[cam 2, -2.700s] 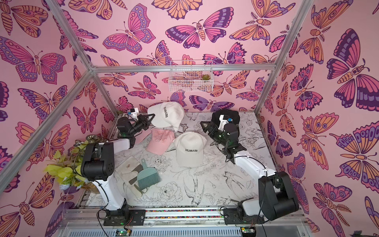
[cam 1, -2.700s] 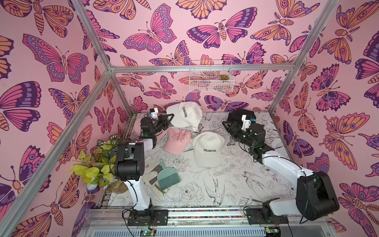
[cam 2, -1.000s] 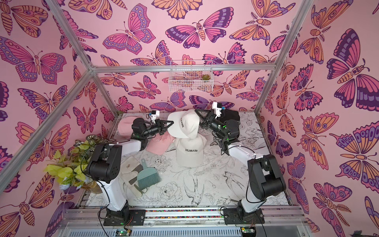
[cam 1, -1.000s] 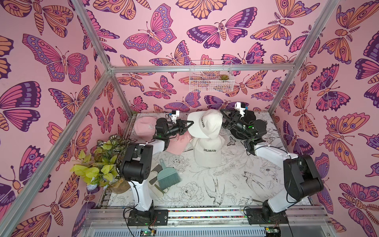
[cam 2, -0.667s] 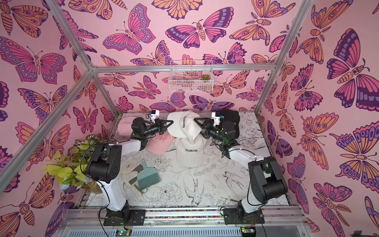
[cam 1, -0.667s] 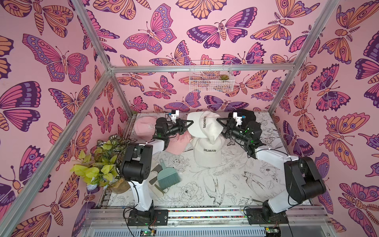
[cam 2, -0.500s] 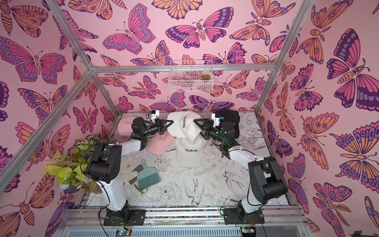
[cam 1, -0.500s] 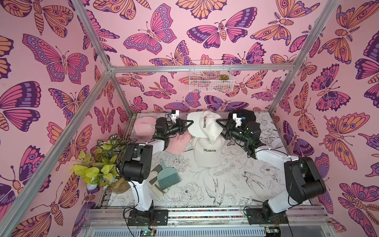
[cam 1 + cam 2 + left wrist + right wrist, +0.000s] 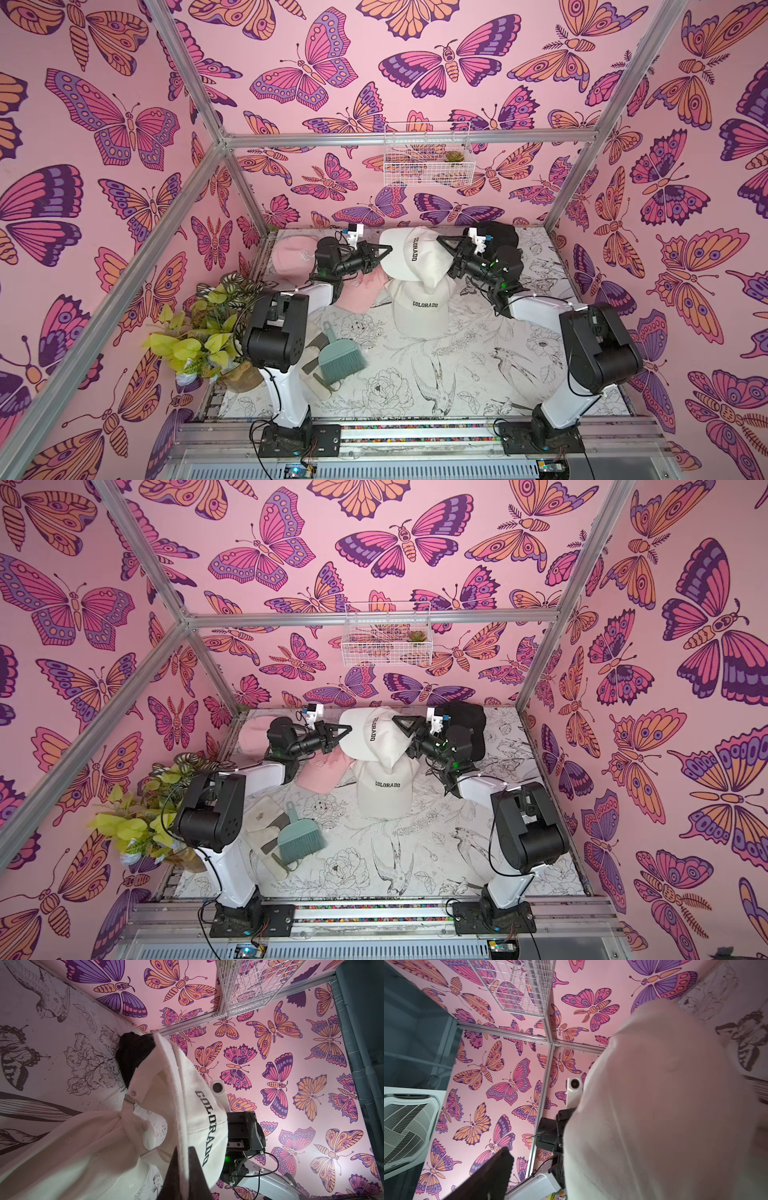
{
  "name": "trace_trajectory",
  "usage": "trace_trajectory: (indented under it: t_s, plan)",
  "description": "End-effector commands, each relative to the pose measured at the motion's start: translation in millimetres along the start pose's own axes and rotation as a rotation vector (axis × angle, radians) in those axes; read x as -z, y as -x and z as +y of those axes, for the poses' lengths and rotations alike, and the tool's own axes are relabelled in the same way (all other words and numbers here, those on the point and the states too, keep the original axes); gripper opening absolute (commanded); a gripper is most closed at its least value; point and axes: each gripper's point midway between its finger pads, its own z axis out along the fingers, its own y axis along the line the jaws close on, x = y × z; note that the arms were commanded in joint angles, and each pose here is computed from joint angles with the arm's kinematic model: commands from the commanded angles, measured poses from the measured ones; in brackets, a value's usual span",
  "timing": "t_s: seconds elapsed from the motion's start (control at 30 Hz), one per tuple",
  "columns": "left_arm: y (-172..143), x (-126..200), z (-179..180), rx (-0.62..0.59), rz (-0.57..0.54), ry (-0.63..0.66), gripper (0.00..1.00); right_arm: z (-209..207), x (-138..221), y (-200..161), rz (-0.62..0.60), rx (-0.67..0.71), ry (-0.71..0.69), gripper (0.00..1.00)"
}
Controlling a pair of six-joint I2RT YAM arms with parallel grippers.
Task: Stack the baseball caps by color
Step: Place the baseball cap on the baseball cap.
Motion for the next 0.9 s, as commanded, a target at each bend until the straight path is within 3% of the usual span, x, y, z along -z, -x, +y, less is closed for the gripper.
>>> trace_trajectory:
  t_s: [0.0,0.17,0.6,0.87]
  plan:
    - [-0.9,-1.4,-11.8,-0.054,0.023,-0.018,0.00,42.1,-2.6,-0.2,0.006,0.060,0.139,0.92]
    - [0.7,-3.9,-6.3,-0.042,0.026,-0.012,0.00,60.0,2.4,-5.2,0.019,0.102,0.202,0.81]
    - [0.0,-7.4,6.6,-0.031,0.037,0.008,0.00,75.0,3.9,-14.7,0.053,0.163,0.212,0.56]
    - [-1.8,-7.4,10.2,-0.040,0.046,0.026,0.00,74.4,1.7,-14.6,0.052,0.184,0.195,0.28]
